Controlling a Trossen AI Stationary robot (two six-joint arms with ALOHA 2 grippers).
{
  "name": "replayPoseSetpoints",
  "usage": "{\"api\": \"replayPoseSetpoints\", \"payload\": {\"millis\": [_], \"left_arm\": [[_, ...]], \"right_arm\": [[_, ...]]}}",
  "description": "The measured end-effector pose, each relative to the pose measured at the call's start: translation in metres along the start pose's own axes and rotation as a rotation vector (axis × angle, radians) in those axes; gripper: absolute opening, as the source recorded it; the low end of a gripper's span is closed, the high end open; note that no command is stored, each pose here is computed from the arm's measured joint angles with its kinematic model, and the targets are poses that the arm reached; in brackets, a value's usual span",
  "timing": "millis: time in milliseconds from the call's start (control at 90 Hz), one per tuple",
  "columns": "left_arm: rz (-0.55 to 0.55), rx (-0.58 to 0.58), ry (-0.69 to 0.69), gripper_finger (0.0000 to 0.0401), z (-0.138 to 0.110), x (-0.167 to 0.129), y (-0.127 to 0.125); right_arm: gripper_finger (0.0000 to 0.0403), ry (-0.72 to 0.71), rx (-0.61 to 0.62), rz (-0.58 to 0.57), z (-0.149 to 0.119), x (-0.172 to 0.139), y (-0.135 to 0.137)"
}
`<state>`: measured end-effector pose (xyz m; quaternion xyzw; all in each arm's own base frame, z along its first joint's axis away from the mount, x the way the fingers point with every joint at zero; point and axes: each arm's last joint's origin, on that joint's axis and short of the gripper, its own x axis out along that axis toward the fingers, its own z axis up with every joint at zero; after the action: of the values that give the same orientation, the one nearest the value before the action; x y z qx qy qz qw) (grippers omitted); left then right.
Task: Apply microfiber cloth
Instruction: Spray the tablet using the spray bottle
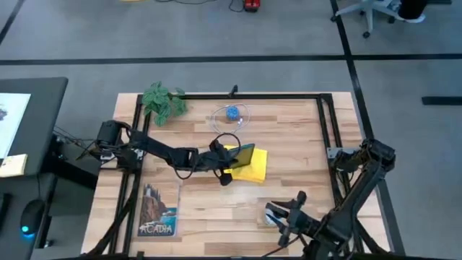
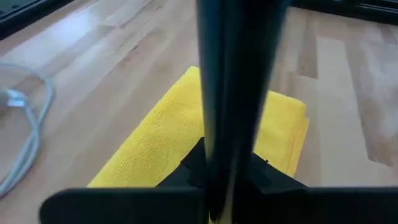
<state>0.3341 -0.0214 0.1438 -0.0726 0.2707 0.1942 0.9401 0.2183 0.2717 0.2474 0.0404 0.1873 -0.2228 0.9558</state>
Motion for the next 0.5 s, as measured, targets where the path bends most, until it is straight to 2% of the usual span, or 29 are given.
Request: {"api": "replayPoseSetpoints", "payload": {"millis": [78, 244, 500], "left_arm": [[0.040, -0.014, 0.007, 0.0009, -0.002, -0.001, 0.000], [0.143, -0.033, 0.029, 0.0009, -0.009, -0.004, -0.001], [0.175, -0.040, 0.019, 0.0009, -0.014, -0.008, -0.008]], "right_arm": [[0.0109, 0.006, 0.009, 0.012, -0.001, -0.002, 0.001], [0.0110, 0.020, 0.024, 0.022, 0.004, -0.008, 0.002], [0.0110, -0.005, 0.136, -0.045, 0.024, 0.002, -0.003]]}}
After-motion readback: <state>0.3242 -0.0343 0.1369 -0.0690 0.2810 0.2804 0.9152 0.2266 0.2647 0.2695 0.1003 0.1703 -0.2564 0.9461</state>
